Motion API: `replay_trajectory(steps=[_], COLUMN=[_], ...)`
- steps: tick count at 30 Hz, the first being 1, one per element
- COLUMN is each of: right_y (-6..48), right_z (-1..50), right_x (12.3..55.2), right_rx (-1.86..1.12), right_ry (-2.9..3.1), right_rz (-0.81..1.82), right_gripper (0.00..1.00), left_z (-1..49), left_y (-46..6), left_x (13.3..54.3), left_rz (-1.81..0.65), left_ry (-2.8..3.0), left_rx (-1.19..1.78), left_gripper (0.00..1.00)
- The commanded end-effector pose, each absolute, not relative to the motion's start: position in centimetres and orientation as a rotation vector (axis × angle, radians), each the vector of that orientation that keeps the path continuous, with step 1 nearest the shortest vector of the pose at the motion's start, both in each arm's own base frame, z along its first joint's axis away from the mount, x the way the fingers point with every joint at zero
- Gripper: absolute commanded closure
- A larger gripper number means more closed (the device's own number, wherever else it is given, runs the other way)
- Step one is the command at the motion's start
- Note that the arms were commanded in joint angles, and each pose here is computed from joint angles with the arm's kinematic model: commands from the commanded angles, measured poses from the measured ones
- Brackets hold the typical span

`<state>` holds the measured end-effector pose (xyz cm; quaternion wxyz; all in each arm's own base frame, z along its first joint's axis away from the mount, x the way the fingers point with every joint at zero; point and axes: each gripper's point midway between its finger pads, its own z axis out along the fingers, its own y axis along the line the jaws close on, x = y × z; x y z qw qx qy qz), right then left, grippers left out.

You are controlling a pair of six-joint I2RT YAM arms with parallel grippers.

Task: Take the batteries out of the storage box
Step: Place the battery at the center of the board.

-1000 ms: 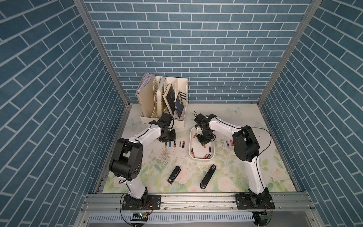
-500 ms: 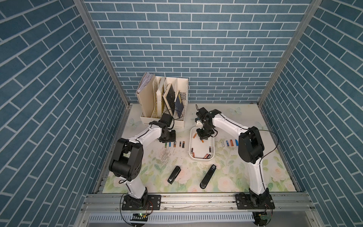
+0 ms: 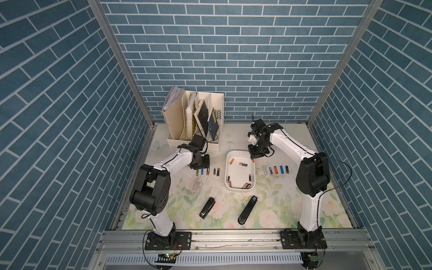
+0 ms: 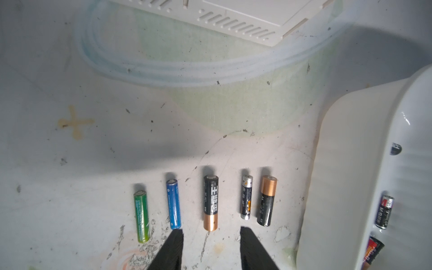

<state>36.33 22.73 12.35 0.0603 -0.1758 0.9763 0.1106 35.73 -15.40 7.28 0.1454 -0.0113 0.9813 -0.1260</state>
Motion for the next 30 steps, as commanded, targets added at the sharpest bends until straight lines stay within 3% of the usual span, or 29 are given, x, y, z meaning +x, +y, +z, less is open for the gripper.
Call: replay_trajectory(steps=[1,18,30], right_y=[19.0,5.3,-0.9], right_z=[13.8,11.5,8.5], right_x=[35.6,36.2,35.9], right_rx=[-0.5,-0.085,0.127], right_ry=[2.966,3.04,3.096], right_rz=[0.282,0.06,-0.069], right_gripper=[0.89,0.88,0.88], left_z=[7.4,7.2,6.7], left_y=[-15.7,-16.8,-17.4], left_x=[35.6,36.0,35.5], left_rz=[-0.377,-0.435,-0.483], left_ry=[2.824,2.839,2.841], left_rx=[-0.016,0.031,0.059], left_gripper=[0.54,0.54,0.54])
